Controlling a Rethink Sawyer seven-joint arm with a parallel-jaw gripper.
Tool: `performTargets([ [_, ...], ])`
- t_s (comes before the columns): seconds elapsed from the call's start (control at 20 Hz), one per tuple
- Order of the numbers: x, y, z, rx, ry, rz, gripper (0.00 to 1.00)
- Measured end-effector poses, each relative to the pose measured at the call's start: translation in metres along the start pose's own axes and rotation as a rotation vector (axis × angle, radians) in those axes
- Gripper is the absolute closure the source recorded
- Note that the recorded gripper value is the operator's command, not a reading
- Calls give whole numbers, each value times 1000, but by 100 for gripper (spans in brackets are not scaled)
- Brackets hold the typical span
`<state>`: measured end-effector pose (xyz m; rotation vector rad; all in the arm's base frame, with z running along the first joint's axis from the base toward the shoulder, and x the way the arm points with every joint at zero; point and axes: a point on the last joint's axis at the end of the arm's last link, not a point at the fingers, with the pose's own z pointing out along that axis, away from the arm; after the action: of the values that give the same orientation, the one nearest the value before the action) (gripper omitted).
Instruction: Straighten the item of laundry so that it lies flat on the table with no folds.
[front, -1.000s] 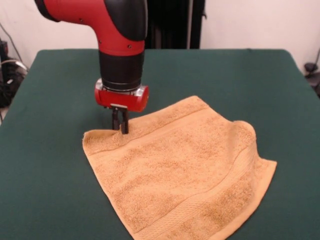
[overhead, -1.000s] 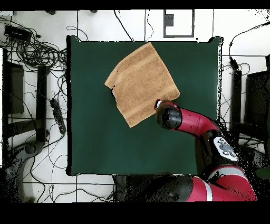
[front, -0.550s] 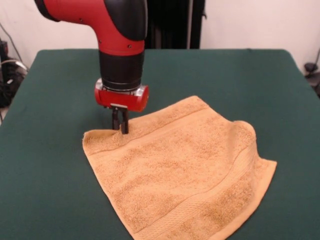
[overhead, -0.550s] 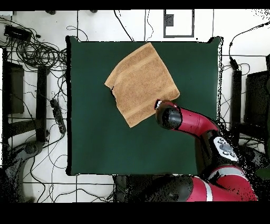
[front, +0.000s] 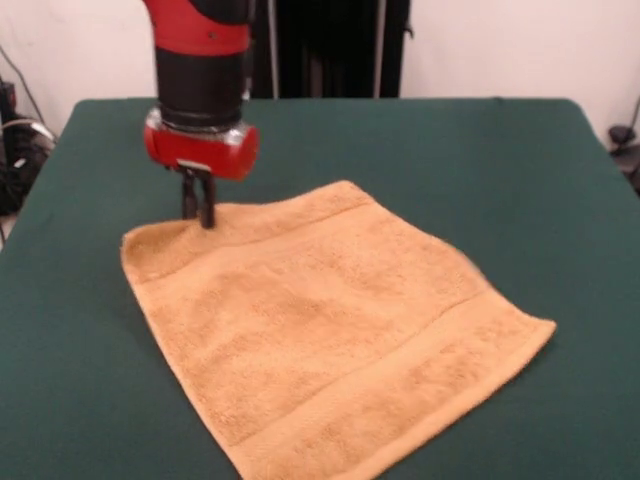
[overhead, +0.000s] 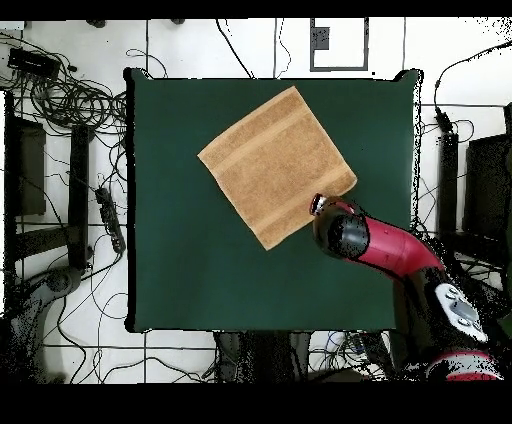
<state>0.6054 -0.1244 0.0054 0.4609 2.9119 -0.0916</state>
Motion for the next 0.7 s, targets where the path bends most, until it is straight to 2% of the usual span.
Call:
performTargets([
  [0.1,-6,-29,-17,14,-18,40,100],
  [0.25,-10,-52,-27,27,-30,69,100],
  [0.5,-10,-110,-38,57,-44,131,100],
  [0.55,-5,-128,-36,67,-39,143,0],
  [0.7,-2,-136,-36,71,-37,147,0],
])
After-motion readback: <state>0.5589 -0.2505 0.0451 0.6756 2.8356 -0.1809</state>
